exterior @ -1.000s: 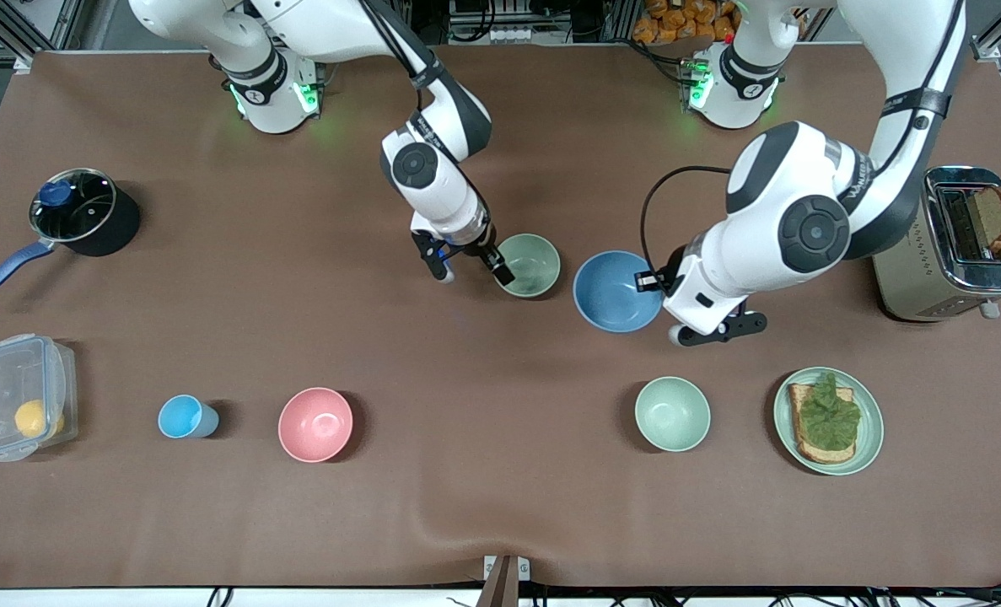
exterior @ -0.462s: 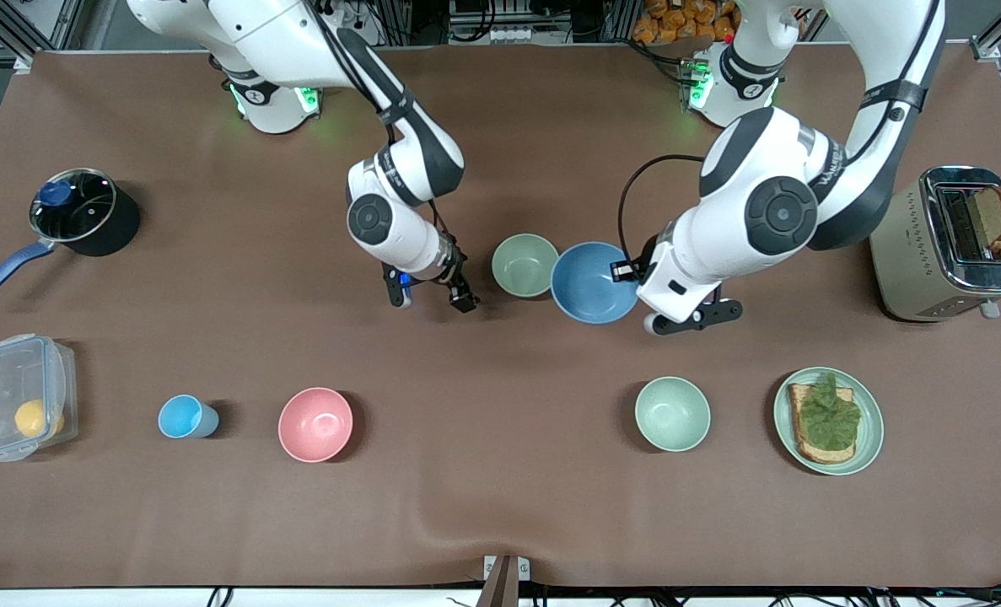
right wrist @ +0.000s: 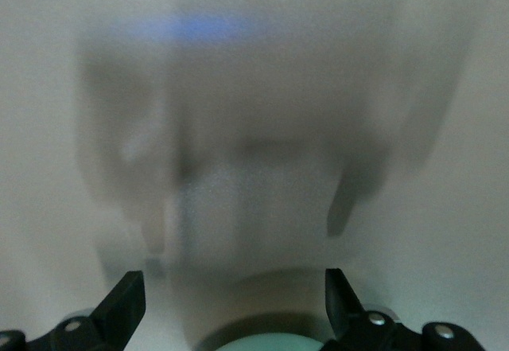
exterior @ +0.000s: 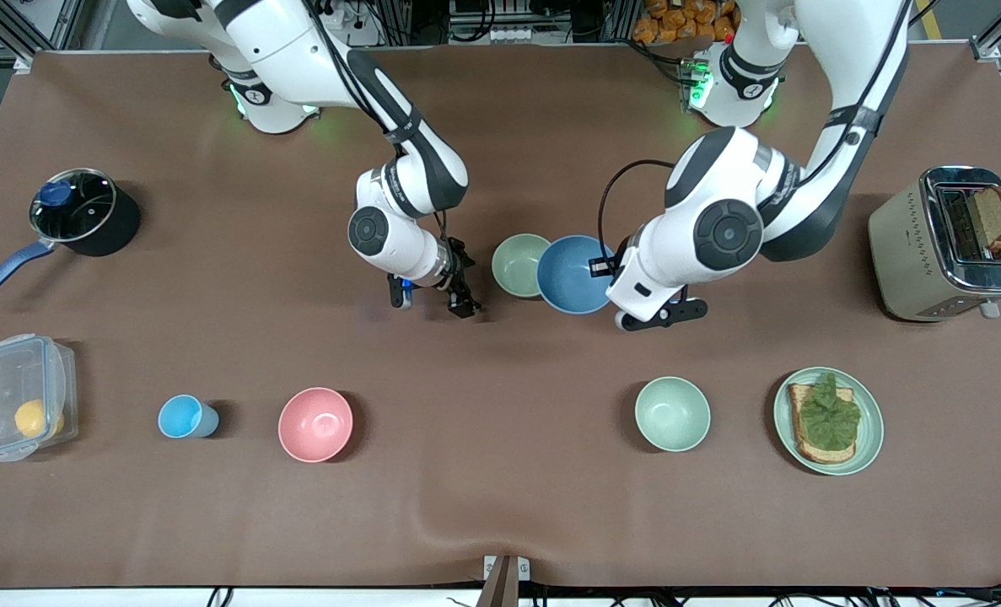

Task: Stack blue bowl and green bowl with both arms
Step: 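Withdraw the right gripper while the left gripper moves the blue bowl over the green bowl, then lower the blue bowl into the green bowl and open the left gripper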

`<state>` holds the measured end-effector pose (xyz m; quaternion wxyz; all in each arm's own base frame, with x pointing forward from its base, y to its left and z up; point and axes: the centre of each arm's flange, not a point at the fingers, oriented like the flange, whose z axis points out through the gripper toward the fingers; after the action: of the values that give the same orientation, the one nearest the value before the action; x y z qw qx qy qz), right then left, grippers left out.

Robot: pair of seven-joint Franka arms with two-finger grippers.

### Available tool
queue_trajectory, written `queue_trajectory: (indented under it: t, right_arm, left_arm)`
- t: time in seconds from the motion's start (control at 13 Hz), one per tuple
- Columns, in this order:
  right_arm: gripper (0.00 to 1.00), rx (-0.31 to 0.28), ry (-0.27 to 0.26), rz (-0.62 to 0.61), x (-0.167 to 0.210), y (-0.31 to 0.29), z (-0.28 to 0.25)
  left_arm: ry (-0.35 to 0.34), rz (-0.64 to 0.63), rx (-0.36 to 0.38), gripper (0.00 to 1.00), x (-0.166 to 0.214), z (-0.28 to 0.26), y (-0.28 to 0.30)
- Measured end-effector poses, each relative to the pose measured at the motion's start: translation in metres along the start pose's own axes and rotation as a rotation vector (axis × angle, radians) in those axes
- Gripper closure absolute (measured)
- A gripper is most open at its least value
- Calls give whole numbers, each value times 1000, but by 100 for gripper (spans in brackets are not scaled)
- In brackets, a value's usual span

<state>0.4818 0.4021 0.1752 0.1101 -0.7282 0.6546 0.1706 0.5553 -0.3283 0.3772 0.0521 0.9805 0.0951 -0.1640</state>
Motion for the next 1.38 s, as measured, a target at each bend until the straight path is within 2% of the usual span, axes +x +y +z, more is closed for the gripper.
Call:
queue_trajectory:
  t: [0.46,1.0,1.38]
  right_arm:
    - [0,28,-56,47,-5,3,3]
    - [0,36,-55,41,-10,8,11]
    - [0,37,-55,42,-9,8,11]
  left_arm:
    - [-3,30,14,95,-15,45,13]
    - [17,84,19,95,-44,102,34]
    - [-3,97,21,95,-50,137,41]
